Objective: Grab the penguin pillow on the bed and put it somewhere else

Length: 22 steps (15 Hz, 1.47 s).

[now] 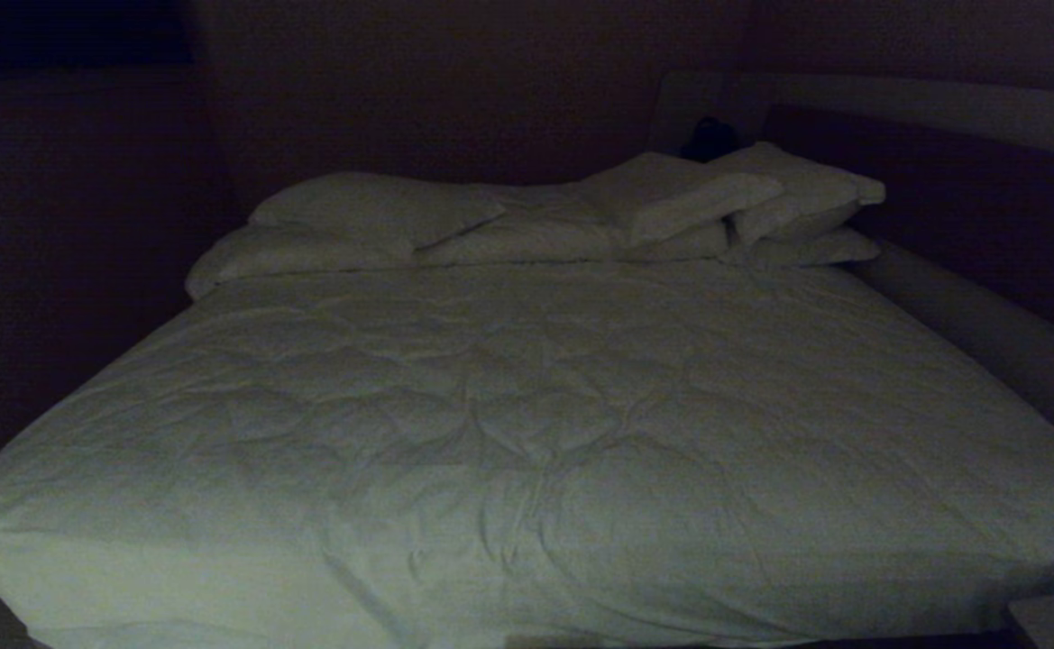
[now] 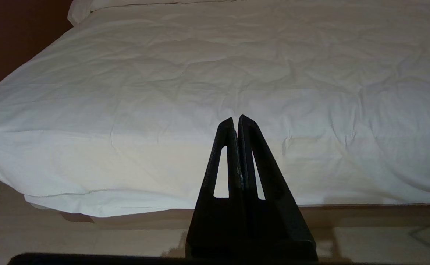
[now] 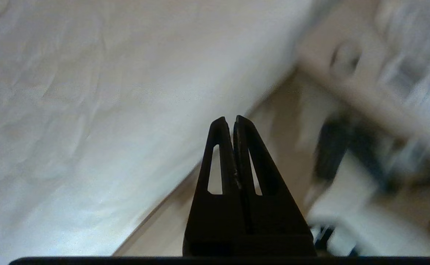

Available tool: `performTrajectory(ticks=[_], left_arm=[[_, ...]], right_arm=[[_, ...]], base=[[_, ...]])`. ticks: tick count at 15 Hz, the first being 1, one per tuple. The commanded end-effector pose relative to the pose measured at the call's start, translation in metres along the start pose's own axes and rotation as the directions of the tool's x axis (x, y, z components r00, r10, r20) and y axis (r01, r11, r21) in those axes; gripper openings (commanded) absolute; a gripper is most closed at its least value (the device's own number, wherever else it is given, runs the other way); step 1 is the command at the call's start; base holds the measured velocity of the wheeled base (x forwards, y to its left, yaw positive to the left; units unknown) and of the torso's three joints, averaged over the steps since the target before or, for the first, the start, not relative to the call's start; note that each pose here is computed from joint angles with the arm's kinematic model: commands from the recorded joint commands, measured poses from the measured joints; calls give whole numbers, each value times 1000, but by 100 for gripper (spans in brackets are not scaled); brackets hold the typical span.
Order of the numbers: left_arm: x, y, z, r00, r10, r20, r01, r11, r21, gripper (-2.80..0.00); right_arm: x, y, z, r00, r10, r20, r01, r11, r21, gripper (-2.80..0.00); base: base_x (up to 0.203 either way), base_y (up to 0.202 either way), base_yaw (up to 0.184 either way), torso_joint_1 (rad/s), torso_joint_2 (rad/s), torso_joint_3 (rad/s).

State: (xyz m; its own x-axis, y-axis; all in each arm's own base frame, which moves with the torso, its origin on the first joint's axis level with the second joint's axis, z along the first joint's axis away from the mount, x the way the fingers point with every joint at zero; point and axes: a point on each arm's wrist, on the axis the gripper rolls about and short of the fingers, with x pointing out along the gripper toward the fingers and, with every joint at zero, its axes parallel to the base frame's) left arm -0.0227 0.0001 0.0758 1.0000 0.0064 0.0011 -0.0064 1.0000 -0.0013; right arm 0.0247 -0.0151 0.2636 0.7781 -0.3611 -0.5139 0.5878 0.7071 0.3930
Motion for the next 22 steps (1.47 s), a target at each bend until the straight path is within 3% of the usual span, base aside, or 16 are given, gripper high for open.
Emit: performTrajectory(ticks=[1,7,11,13,17,21,22], left_arm=[[0,0,0,1000,0,0,0,1000,0,-280],[0,0,0,1000,1,0,-1,1000,0,-280],[0,0,0,1000,1,0,-1,1000,0,-280],[0,0,0,1000,1,0,-1,1000,0,-280],[0,0,0,1000,1,0,-1,1000,0,-280],[0,0,0,1000,0,0,0,1000,0,-280],[0,0,0,1000,1,0,-1,1000,0,-280]], right_arm=[[3,-4,-18,966,49,-255,13,972,236,-280],[-12,-4,-36,896,204,-394,-145,974,176,-280],[-38,-14,-55,860,300,-413,-309,950,47,-280],[-53,-25,-68,831,344,-438,-397,917,-31,-280],[-87,-60,-89,781,475,-405,-575,801,-168,-280],[-112,-82,-92,743,593,-312,-665,705,-244,-280],[-116,-83,-91,741,601,-299,-669,700,-250,-280]], base=[[0,0,0,0,0,0],[0,0,0,0,0,0],[0,0,0,0,0,0],[0,0,0,0,0,0],[0,0,0,0,0,0],[0,0,0,0,0,0],[0,0,0,0,0,0]])
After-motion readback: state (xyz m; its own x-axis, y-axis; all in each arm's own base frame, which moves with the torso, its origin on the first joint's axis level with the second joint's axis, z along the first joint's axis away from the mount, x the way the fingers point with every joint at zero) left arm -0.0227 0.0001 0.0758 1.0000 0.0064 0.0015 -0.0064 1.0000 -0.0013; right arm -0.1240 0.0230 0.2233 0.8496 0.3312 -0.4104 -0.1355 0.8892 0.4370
